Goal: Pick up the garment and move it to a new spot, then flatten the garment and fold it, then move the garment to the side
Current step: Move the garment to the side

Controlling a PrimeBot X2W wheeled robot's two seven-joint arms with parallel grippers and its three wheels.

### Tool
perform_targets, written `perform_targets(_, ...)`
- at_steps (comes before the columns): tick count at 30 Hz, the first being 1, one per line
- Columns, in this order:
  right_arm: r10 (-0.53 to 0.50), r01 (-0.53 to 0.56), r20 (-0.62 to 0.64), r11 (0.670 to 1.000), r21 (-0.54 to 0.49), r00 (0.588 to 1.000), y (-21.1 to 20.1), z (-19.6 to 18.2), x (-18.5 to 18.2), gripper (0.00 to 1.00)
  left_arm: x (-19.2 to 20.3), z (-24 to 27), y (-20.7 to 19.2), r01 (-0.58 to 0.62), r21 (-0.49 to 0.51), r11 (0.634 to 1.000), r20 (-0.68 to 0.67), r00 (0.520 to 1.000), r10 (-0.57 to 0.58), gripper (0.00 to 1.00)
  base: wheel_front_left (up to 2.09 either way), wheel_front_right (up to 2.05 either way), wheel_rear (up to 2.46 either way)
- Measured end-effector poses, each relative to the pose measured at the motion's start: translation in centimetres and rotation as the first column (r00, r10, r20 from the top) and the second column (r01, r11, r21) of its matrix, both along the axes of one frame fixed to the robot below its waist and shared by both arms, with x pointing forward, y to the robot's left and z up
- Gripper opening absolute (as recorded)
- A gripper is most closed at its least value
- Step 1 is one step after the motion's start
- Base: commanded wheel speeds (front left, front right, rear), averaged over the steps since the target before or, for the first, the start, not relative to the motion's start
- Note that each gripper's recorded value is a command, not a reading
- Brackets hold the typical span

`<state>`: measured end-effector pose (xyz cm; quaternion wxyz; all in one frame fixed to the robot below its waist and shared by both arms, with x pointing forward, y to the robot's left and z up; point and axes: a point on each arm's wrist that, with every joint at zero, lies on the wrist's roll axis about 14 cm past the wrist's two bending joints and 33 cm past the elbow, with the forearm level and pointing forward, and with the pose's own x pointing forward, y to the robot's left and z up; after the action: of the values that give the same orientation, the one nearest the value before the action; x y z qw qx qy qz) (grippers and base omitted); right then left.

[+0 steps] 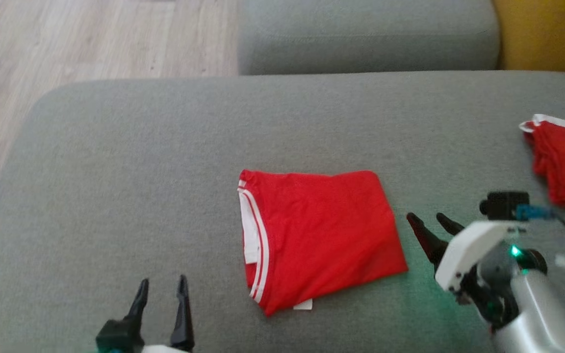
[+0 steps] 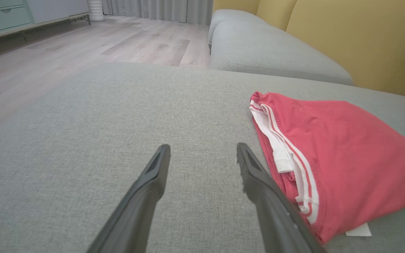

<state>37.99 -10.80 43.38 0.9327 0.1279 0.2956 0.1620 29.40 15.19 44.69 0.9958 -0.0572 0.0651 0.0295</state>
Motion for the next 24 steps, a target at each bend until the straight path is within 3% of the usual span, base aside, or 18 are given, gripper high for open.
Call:
perform_targets(14,0.122,-0.108,-0.334,0.992,0.060,0.935,4.3,-5.7,2.7,1.00,2.0,-0.4,0.6,-0.034,0.007,0.999,-0.021,0.999,0.034,1.00,0.00,0.00,0.00)
perform_targets(15,0.126,-0.106,-0.335,0.991,0.079,0.934,4.6,-5.6,3.0,0.56,2.0,-0.5,0.7,-0.039,0.008,0.999,-0.026,0.999,0.039,1.00,0.00,0.00,0.00)
perform_targets(16,0.130,-0.105,-0.333,0.990,0.092,0.934,4.9,-5.4,3.3,0.00,2.0,-0.6,0.8,-0.046,0.011,0.999,-0.030,0.998,0.046,1.00,0.00,0.00,0.00)
perform_targets(20,0.105,-0.082,-0.300,0.993,0.089,0.948,4.2,-4.7,4.5,0.00,2.3,-0.8,0.5,-0.036,0.012,0.999,-0.037,0.999,0.036,1.00,0.00,0.00,0.00)
perform_targets(24,0.010,0.003,-0.230,0.998,0.057,0.973,0.7,-3.3,6.3,0.00,3.2,-1.0,-0.9,0.016,0.005,1.000,-0.039,0.999,-0.016,1.00,0.00,0.00,0.00)
